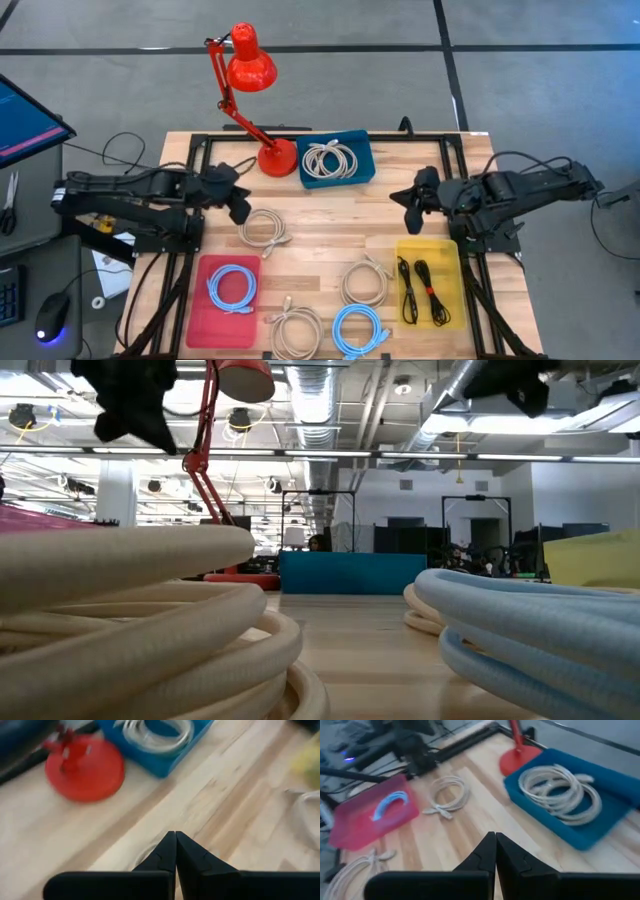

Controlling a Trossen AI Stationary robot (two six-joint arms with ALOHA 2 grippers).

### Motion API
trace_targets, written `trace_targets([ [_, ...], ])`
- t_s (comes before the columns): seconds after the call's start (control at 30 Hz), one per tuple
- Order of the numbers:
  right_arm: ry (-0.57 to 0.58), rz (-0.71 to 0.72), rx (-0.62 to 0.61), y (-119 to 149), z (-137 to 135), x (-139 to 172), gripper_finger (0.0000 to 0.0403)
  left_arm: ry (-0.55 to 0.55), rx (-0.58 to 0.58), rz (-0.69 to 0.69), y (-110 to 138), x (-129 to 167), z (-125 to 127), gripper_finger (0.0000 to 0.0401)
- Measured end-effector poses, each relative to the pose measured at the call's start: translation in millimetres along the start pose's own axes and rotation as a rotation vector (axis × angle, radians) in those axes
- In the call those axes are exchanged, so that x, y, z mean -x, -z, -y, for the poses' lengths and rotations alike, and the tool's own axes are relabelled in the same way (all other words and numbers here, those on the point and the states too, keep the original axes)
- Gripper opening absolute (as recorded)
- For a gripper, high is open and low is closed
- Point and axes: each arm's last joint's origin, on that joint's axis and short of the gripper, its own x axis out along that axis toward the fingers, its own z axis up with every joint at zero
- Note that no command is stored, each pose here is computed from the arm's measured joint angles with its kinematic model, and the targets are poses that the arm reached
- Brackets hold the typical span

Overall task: Sort HDMI cables
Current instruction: Put the brown HDMI cable into the blue bin

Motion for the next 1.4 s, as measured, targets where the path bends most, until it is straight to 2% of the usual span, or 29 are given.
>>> trace_targets([
  [0.2, 0.046, -0.014, -0.064, 12.8, 5.5, -6.9, 0.0, -0.094, 0.053, -0.139, 7.0, -23.5, 7.8, 0.0004],
  [0.3, 0.054, -0.021, -0.064, 14.0, 4.3, -10.0, 0.0, -0.123, 0.033, -0.194, 9.5, -36.0, 13.0, 0.0003],
  [0.37, 0.058, -0.026, -0.06, 14.7, 4.3, -10.8, 0.0, -0.12, 0.014, -0.244, 11.7, -43.8, 16.6, 0.0004],
  [0.53, 0.064, -0.035, -0.053, 15.6, 4.0, -12.2, 0.0, -0.008, -0.096, -0.422, 19.3, -58.4, 25.8, 0.0007],
  [0.63, 0.064, -0.037, -0.05, 15.7, 3.9, -12.3, 0.0, -0.037, -0.124, -0.438, 20.9, -65.5, 27.5, 0.0018],
  [0.77, 0.062, -0.038, -0.05, 15.8, 3.9, -12.3, 0.0, -0.087, -0.146, -0.444, 20.9, -74.0, 25.9, 0.0048],
  [0.93, 0.051, -0.046, -0.05, 16.1, 3.5, -12.2, 0.0, -0.118, -0.133, -0.458, 18.9, -81.1, 21.3, 0.0108],
  [1.2, 0.041, -0.055, -0.041, 16.3, 3.2, -12.1, 0.0, -0.114, -0.235, -0.488, 20.5, -91.8, 22.6, 0.0203],
  [1.4, 0.046, -0.061, -0.035, 16.9, 3.7, -12.1, 0.0, -0.181, -0.269, -0.51, 25.3, -108.6, 24.7, 0.0231],
])
